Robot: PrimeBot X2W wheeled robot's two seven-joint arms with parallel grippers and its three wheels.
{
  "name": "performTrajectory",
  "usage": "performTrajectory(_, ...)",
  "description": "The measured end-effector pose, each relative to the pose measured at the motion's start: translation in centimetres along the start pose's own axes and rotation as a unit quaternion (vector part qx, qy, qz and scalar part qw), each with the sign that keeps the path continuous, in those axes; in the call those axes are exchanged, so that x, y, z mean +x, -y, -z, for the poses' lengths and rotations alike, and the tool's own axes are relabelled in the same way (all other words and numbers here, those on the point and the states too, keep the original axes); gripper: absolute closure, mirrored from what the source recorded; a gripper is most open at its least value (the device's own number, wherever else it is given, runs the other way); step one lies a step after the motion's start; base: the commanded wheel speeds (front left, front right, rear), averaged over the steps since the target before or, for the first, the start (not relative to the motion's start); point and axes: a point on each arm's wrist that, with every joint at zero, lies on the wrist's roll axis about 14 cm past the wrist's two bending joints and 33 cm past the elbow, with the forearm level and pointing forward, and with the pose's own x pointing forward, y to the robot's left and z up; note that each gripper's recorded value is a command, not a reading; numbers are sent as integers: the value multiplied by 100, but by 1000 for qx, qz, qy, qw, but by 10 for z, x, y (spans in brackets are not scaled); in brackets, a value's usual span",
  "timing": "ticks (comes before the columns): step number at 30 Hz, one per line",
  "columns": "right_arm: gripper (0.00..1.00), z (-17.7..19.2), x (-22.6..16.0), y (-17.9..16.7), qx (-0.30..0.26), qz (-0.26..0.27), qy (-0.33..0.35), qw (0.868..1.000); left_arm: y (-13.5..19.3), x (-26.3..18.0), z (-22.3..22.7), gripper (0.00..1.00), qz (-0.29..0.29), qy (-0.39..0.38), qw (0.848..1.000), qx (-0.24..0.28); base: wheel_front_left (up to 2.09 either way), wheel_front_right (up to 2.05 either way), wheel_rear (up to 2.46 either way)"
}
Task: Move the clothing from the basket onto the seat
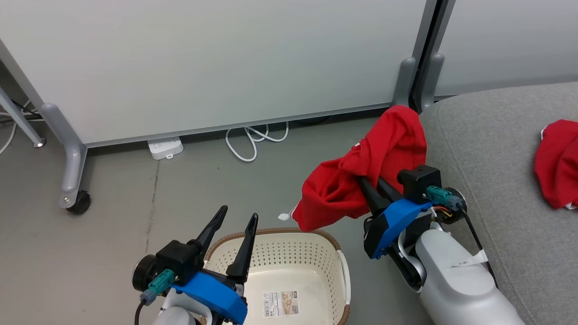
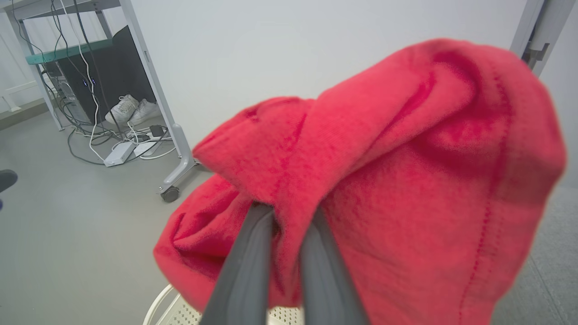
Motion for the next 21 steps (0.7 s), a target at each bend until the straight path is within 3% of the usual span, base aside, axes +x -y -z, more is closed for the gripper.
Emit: performTrajectory(21,100,1,-8,12,-1,17,-3,1000,8,1,12,0,4,-12,1000,-10,0,0,0)
